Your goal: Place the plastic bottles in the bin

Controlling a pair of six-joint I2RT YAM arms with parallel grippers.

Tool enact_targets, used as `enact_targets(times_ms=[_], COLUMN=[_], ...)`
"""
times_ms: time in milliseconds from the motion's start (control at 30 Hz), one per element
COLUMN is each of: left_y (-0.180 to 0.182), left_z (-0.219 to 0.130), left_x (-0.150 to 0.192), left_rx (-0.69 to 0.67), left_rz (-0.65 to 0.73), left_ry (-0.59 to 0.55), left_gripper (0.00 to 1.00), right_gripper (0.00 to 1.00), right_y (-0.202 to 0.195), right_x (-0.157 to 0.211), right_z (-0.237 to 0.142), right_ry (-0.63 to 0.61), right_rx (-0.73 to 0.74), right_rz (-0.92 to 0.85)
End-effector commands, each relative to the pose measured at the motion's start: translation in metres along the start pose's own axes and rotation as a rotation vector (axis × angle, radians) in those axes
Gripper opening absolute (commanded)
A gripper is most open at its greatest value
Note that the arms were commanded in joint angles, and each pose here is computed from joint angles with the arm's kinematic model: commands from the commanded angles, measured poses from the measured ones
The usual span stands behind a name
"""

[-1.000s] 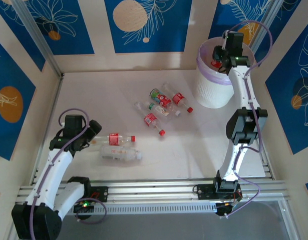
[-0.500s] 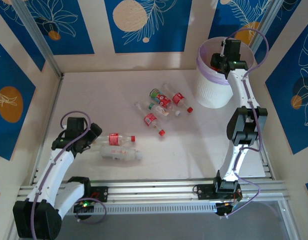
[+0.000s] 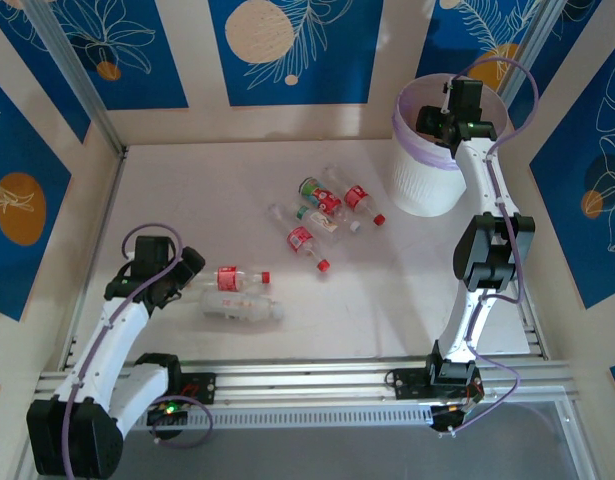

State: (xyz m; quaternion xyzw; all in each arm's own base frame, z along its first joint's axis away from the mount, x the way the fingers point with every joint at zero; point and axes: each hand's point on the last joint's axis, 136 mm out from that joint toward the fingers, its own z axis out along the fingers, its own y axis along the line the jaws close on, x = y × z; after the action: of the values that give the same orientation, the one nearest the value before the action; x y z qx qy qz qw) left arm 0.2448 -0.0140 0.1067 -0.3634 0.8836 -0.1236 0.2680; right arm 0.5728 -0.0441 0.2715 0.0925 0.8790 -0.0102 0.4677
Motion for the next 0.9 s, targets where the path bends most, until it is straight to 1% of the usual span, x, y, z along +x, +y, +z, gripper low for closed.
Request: enact_targets(times_ms=[0,200,300,400,500,700,867], left_y=[0.004,0.005,0.004,0.004,0.001,-0.003,-0.002], left_z=[0.003,0.005,0.007,0.010,0.013,0.021,0.031], left_x=[-0.001,0.001,0.001,0.001,0.002,0.007,0.018], left_rx=[-0.011,-0.016,-0.016,-0.016,-0.005,0.010,0.014], left_rz=[-0.025,-0.017,-0.017,-0.019,-0.027,-0.048,-0.072], left_ry=[-0.002,0.007,0.011,0.017,0.026,0.062,0.112], left_gripper=[1.00,1.00,1.00,1.00,1.00,1.00,1.00], right_gripper=[0.74,0.77,0.78,0.79,0.81,0.82,0.83], right_y=[0.000,0.003,0.007,0.012,0.020,0.040,0.063], right_x=[-0.013,-0.022,-0.031,-0.046,-0.057,-0.082,-0.083], right_z=[-0.008,-0.016,-0.028,-0.050,-0.073,-0.125,-0.160], right_ry=[-0.019,-0.036,-0.060,-0.104,-0.119,-0.211,-0.229], right_rx=[-0.011,-0.021,-0.031,-0.051,-0.096,-0.137,-0.199], right_rz=[0.006,0.000,-0.004,-0.010,-0.017,-0.090,-0.151])
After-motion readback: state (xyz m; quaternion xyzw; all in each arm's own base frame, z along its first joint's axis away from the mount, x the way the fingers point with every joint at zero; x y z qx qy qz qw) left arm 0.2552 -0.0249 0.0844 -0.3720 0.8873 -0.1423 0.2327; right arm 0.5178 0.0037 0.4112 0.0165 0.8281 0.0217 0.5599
